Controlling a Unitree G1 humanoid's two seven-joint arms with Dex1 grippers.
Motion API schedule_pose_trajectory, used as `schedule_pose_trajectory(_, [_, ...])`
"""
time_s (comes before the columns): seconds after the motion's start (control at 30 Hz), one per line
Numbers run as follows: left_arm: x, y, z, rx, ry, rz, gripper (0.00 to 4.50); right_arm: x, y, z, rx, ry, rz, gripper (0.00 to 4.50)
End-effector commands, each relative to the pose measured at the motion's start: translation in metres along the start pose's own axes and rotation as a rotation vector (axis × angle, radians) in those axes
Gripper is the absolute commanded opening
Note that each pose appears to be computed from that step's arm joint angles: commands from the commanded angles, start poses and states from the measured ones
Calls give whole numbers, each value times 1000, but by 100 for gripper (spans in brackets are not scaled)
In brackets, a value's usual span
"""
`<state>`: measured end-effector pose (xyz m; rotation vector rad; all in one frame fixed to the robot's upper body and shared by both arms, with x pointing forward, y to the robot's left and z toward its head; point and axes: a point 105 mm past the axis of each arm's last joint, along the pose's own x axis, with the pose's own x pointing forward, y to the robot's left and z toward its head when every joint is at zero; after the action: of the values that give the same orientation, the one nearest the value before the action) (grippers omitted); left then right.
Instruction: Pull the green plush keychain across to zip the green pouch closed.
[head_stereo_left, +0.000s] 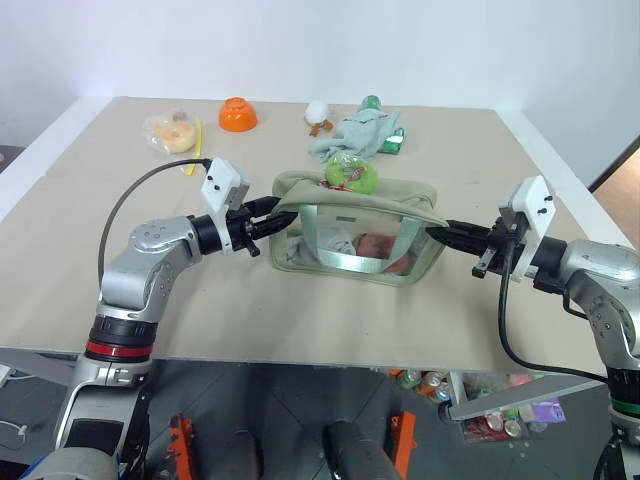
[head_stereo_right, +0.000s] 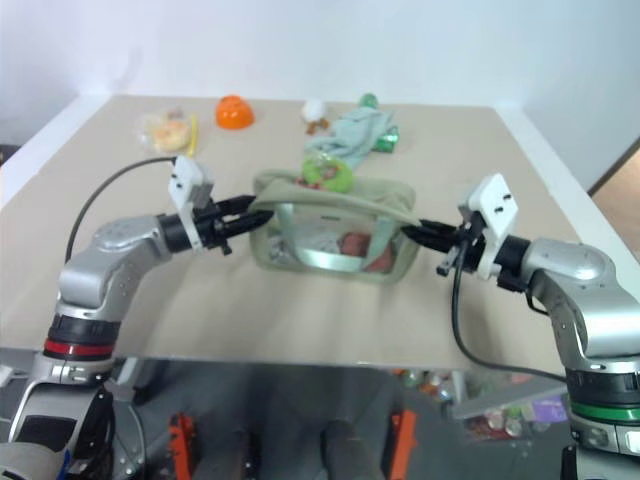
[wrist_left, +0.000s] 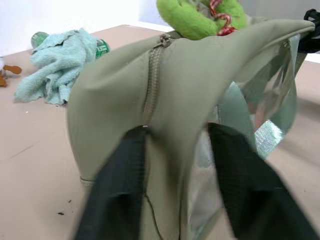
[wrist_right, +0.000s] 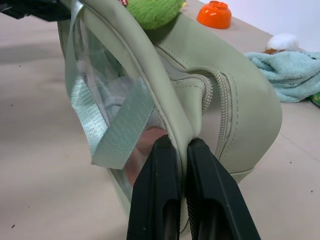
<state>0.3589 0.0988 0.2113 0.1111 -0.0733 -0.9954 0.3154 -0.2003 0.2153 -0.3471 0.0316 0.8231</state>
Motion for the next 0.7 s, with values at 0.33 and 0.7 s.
schedule_pose_trajectory(0.33, [-1, -3, 16, 64, -25, -20, 87, -9, 4, 26, 100, -74, 41, 176])
schedule_pose_trajectory(0.7, [-2, -11, 13, 41, -24, -20, 87, 18, -20, 140, 78, -335, 24, 346])
